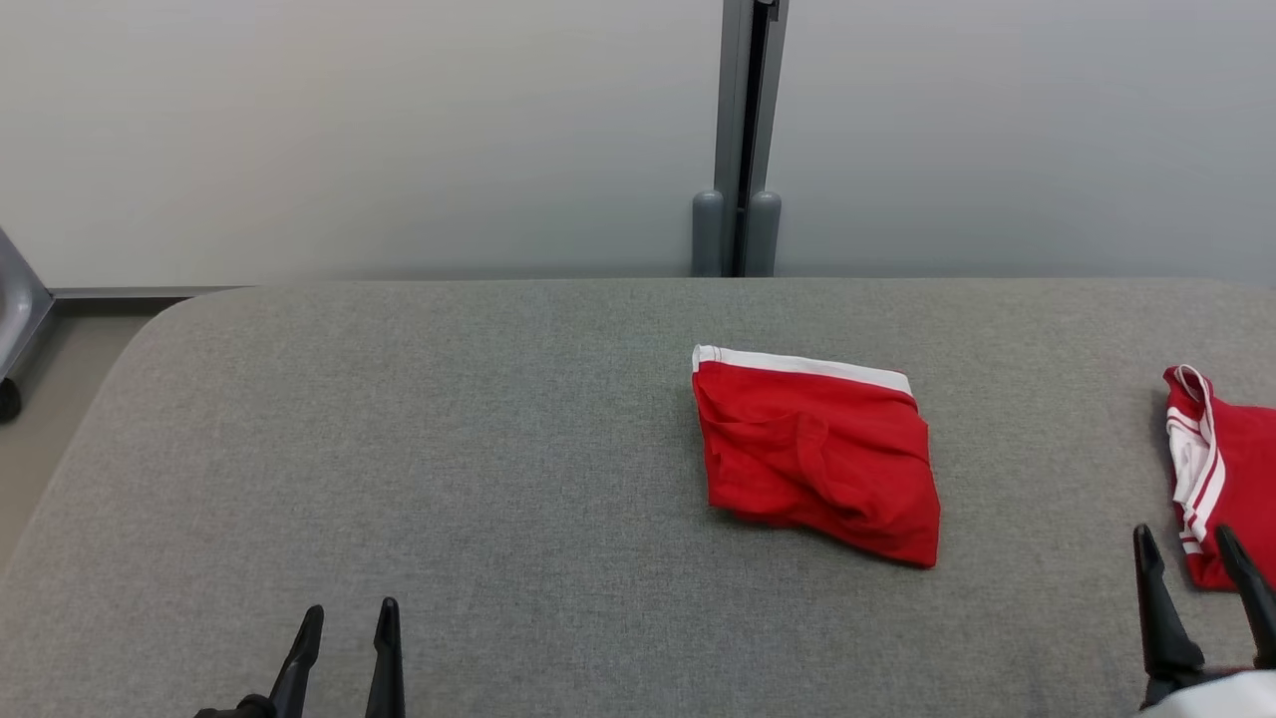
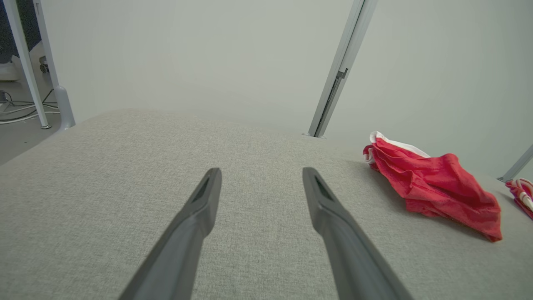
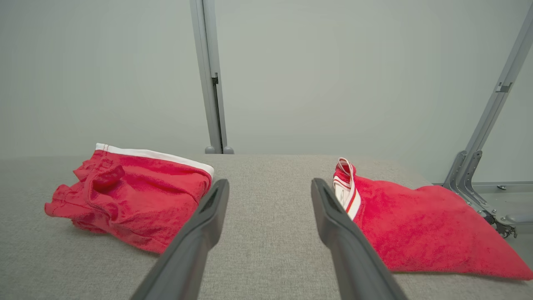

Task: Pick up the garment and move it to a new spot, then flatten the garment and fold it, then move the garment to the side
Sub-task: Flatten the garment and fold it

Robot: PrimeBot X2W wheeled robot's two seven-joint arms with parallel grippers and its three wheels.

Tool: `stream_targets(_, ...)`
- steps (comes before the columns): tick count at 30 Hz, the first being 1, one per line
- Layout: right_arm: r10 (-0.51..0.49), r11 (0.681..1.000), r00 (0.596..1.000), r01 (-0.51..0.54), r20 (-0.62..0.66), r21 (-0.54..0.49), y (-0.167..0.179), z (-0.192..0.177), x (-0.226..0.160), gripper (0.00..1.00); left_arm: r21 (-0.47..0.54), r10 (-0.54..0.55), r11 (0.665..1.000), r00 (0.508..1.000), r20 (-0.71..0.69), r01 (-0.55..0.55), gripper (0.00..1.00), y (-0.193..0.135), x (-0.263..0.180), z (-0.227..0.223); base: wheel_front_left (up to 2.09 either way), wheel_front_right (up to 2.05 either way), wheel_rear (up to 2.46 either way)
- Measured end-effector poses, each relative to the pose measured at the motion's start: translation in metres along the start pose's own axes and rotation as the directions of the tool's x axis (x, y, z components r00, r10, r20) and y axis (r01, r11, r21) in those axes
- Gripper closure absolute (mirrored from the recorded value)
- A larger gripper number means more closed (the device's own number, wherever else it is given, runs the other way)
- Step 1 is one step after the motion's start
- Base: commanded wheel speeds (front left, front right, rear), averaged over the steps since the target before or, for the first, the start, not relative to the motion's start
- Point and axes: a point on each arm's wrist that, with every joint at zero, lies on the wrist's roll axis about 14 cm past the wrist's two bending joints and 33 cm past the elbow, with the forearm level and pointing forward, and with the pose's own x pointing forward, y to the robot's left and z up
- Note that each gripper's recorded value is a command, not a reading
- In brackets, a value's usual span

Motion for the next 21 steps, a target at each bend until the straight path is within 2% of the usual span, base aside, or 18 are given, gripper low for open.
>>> stream_targets(1, 0.023, 1.000, 1.000, -0.022, 0.009, -0.008, 0.004, 0.004, 0.007, 0.83, -0.001, -0.001, 1.000, 1.000, -0.002, 0.001, 0.00, -0.001, 0.001, 0.000, 0.00, 0.00, 0.00)
stream_targets(2, 0.045, 0.999, 0.999, -0.045, 0.023, -0.016, 0.009, 0.009, 0.016, 1.00, -0.003, -0.004, 1.000, 1.000, -0.003, 0.004, 0.00, -0.002, 0.002, 0.000, 0.00, 0.00, 0.00)
stream_targets(8, 0.185, 0.979, 0.983, -0.185, -0.015, -0.088, 0.048, 0.015, 0.084, 1.00, -0.011, -0.049, 0.999, 0.999, 0.007, 0.049, 0.00, -0.018, 0.028, 0.004, 0.00, 0.00, 0.00)
stream_targets(11, 0.239, 0.963, 0.965, -0.250, -0.109, -0.100, 0.071, -0.009, 0.113, 1.00, -0.028, -0.063, 0.998, 0.998, 0.001, 0.063, 0.00, -0.025, 0.044, 0.003, 0.00, 0.00, 0.00)
stream_targets(15, 0.329, 0.934, 0.916, -0.352, -0.231, -0.064, 0.113, -0.055, 0.127, 1.00, -0.042, -0.018, 0.999, 0.999, -0.035, 0.016, 0.00, -0.016, 0.049, -0.008, 0.00, 0.00, 0.00)
stream_targets(21, 0.478, 0.867, 0.825, -0.498, -0.301, 0.011, 0.179, -0.095, 0.121, 1.00, -0.037, 0.069, 0.997, 0.996, -0.058, -0.072, 0.00, 0.008, 0.043, -0.014, 0.00, 0.00, 0.00)
